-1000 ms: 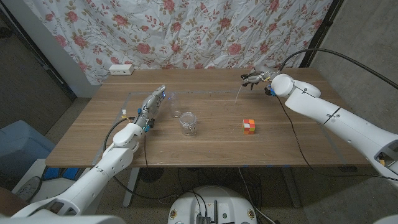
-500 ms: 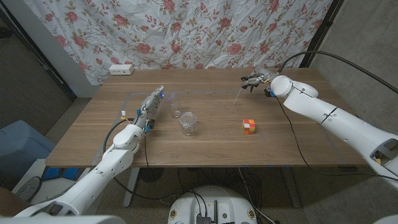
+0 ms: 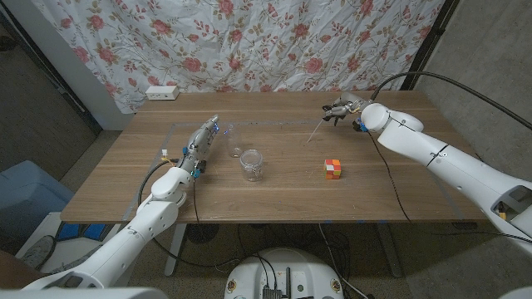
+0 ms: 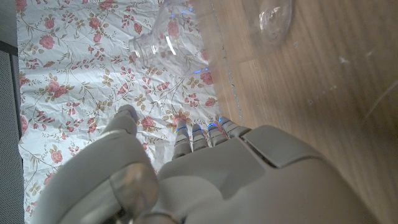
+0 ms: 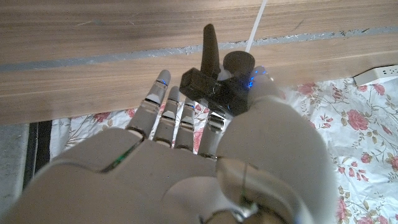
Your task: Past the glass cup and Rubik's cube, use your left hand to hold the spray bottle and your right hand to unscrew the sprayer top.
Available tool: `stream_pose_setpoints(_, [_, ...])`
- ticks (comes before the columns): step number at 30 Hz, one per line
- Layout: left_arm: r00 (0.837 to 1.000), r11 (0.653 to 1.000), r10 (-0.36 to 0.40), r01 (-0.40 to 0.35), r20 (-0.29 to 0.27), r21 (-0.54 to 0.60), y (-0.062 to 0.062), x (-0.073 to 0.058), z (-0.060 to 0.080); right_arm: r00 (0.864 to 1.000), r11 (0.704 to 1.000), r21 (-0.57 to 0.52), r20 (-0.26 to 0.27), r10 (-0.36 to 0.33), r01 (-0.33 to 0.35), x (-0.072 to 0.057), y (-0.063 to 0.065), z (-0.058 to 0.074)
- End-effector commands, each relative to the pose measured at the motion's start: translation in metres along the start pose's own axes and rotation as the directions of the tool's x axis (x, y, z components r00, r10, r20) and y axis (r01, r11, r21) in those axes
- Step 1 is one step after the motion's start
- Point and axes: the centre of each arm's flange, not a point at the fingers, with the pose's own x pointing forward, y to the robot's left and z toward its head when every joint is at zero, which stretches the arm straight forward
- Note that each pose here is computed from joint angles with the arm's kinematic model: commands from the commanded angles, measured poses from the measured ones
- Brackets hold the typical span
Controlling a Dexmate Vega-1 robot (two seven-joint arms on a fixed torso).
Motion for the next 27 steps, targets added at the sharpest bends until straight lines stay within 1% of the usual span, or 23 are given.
stream_pose_setpoints(1, [1.0, 1.0, 0.001, -0.001, -0.012, -0.002, -0.001, -0.002, -0.002, 1.0, 1.0, 0.011, -0.014, 0.025, -0.025, 0.001, 0.011, -0.007])
stream_pose_setpoints(7, [1.0, 1.0, 0.002, -0.002, -0.01, -0.002, 0.0, -0.003, -0.002, 0.999, 0.999, 0.019, -0.016, 0.029, -0.029, 0.002, 0.016, -0.009])
stream_pose_setpoints(13, [1.0, 1.0, -0.002, 0.002, -0.015, -0.007, -0.001, -0.003, -0.003, 0.999, 0.999, 0.016, -0.004, 0.043, -0.043, 0.004, 0.022, -0.012])
stream_pose_setpoints(19, [1.0, 1.0, -0.008, 0.009, -0.03, 0.017, -0.001, -0.003, -0.002, 0.999, 0.999, 0.025, 0.007, 0.045, -0.045, 0.005, 0.029, -0.017])
stream_pose_setpoints(27, [0.999, 1.0, -0.002, 0.003, -0.037, 0.02, 0.0, -0.004, -0.002, 0.998, 0.997, 0.028, 0.02, 0.065, -0.066, 0.008, 0.035, -0.022])
